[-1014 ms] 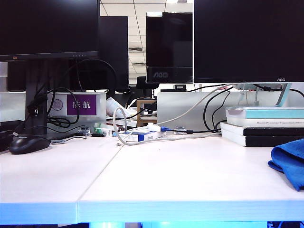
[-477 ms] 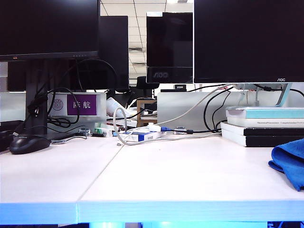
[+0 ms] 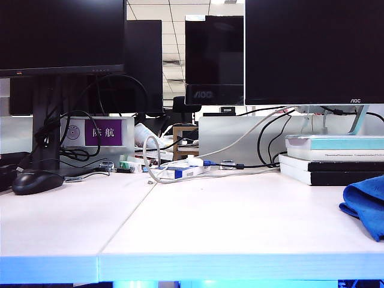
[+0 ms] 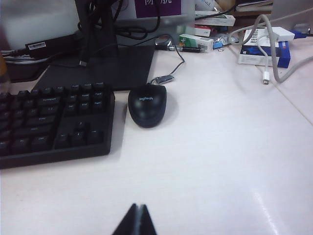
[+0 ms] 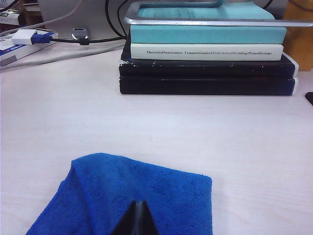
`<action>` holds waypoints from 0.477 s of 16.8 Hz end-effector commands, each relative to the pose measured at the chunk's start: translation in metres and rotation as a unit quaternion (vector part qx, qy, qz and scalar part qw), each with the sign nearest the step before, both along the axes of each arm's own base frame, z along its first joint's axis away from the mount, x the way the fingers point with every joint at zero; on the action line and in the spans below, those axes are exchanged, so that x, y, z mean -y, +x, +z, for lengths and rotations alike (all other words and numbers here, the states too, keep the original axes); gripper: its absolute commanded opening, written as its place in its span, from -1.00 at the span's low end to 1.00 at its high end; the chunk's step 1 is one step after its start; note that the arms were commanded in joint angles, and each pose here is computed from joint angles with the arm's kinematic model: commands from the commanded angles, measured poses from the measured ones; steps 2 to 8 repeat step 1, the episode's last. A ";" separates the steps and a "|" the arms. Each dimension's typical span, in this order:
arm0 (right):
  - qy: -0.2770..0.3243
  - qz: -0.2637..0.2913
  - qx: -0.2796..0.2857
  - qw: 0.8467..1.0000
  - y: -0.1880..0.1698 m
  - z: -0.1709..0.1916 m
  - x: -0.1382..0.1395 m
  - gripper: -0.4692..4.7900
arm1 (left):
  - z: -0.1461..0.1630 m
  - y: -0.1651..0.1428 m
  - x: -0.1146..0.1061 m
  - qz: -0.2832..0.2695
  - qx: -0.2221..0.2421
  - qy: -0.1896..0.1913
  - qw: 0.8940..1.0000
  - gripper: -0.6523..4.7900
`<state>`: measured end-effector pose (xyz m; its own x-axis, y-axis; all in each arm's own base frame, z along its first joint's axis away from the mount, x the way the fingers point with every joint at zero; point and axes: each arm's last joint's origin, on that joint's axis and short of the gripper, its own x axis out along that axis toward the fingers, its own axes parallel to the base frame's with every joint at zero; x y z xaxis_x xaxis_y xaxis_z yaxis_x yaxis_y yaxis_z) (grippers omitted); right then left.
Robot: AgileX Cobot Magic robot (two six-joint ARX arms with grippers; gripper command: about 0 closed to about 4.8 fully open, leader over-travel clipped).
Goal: Wipe the table from left to right using the rag.
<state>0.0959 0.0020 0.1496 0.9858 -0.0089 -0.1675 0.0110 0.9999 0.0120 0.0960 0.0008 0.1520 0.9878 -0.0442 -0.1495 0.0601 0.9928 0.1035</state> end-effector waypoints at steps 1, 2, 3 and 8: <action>0.002 -0.002 0.002 1.000 0.000 -0.001 0.000 -0.82 | -0.001 0.000 0.000 0.000 -0.003 0.002 1.000 -0.77; 0.002 -0.002 0.002 1.000 0.000 -0.001 0.000 -0.82 | -0.001 0.000 0.000 0.000 -0.003 0.002 1.000 -0.77; 0.002 -0.002 0.002 1.000 0.000 -0.001 0.000 -0.82 | -0.001 0.000 0.000 0.000 -0.003 0.002 1.000 -0.77; 0.002 -0.002 0.002 1.000 0.000 -0.001 0.000 -0.82 | -0.001 0.000 0.000 0.000 -0.003 0.002 1.000 -0.77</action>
